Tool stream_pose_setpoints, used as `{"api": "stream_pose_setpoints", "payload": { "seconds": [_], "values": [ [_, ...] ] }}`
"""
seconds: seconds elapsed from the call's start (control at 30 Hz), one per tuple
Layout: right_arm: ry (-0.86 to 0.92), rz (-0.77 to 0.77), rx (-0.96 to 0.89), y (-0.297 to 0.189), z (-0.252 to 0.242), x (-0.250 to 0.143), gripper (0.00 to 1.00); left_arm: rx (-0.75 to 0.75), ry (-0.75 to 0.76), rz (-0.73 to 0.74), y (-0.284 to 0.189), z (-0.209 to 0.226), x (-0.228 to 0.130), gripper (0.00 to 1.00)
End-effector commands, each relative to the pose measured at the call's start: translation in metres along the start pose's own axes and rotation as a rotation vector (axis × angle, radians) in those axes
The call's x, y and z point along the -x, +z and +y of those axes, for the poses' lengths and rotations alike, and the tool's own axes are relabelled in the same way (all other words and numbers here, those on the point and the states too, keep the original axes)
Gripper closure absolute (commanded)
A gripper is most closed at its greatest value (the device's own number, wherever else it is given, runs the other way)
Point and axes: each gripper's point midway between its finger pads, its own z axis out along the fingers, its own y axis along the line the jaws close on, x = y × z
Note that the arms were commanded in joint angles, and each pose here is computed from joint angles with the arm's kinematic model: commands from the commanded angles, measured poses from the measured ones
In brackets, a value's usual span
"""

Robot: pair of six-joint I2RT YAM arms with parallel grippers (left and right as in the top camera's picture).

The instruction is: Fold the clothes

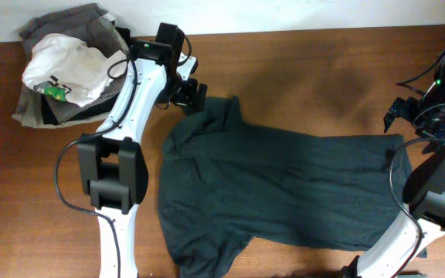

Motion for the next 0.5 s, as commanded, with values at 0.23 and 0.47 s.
{"api": "stream_pose_setpoints", "payload": {
  "seconds": [0.23, 0.47],
  "values": [
    [-0.013, -0.014, -0.006, -0.006, -0.001, -0.004, 0.01, -0.196, 0.003, 0.044, 0.048, -0.024, 0.000, 0.08],
    [-0.013, -0.013, -0.002, -0.006, 0.000, -0.004, 0.01, -0.239, -0.004, 0.065, 0.059, -0.030, -0.004, 0.57]
  ]
}}
